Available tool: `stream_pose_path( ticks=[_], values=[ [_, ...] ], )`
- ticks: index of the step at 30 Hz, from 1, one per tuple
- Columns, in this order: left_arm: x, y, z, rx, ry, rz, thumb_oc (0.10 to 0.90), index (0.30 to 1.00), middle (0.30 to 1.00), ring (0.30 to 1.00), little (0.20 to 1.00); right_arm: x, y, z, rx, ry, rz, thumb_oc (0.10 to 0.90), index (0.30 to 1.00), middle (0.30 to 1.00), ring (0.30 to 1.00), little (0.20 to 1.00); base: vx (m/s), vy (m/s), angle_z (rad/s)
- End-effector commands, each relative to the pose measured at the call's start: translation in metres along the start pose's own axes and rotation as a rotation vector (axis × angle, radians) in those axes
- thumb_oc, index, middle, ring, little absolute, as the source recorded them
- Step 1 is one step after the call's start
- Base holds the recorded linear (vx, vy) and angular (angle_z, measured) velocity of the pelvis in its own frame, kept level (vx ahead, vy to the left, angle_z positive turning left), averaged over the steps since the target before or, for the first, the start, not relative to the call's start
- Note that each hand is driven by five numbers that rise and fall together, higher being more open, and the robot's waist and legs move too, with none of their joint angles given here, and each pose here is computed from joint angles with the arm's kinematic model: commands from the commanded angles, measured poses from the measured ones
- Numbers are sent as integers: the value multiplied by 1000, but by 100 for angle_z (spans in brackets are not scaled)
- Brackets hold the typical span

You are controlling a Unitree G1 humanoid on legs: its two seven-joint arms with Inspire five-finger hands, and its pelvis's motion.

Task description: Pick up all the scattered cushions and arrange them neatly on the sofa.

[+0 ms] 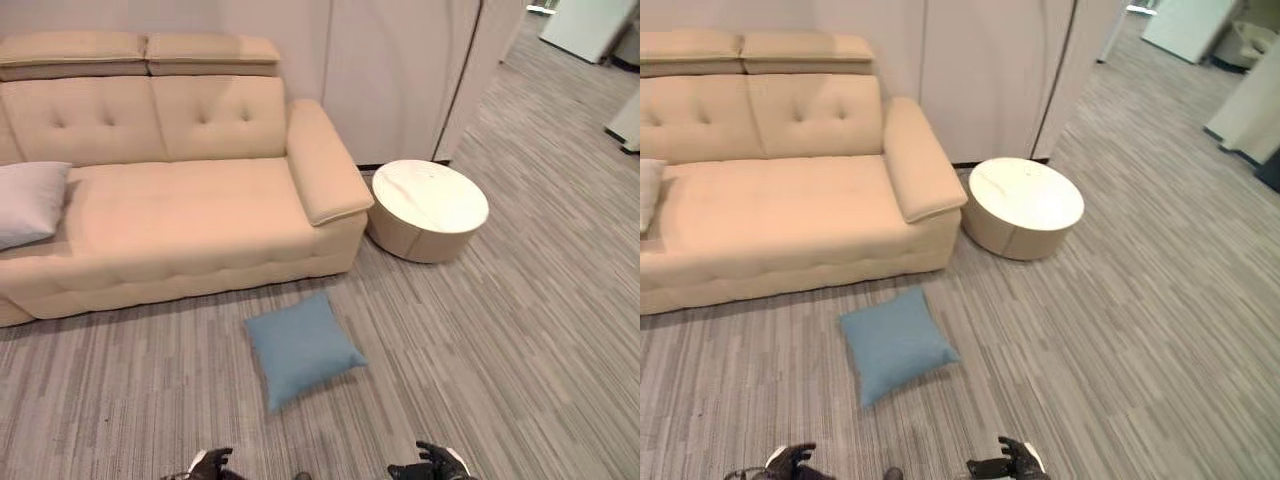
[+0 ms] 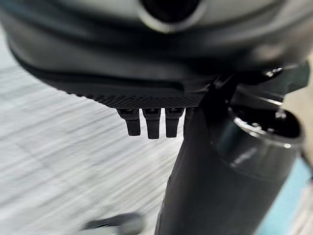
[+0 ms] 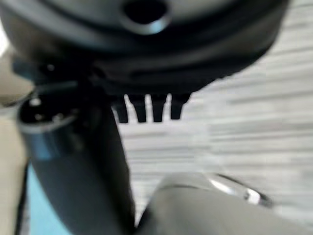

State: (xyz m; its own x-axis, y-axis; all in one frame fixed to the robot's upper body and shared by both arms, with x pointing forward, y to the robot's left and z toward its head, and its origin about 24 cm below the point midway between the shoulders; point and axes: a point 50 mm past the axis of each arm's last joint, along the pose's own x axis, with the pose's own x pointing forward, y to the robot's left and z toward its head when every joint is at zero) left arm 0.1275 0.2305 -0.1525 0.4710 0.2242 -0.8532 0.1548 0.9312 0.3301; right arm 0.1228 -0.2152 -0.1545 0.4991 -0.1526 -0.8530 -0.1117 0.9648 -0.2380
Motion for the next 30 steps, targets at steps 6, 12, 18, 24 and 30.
stream_pose_path(
  ticks=[6,12,18,24,30],
  values=[
    [-5,1,-26,-114,77,22,800,900,900,900,900,-2,-2,-7,-96,15,11,800,900,900,900,900,398,-194,28],
    [-14,-2,-55,-124,170,22,800,900,900,900,900,-2,-16,-5,-108,4,-23,800,900,900,900,900,330,-251,17],
    [2,-4,22,-97,-78,24,800,900,900,900,900,6,-37,55,-147,-170,-124,800,900,900,900,900,52,-256,22],
    [4,-7,80,-3,-274,38,800,900,900,900,900,6,-41,105,-193,-331,-186,800,900,900,900,900,83,71,-10],
    [0,22,142,32,-432,150,800,900,900,900,900,-7,-41,184,-233,-573,-253,800,900,900,900,900,-127,132,-47]
  ],
)
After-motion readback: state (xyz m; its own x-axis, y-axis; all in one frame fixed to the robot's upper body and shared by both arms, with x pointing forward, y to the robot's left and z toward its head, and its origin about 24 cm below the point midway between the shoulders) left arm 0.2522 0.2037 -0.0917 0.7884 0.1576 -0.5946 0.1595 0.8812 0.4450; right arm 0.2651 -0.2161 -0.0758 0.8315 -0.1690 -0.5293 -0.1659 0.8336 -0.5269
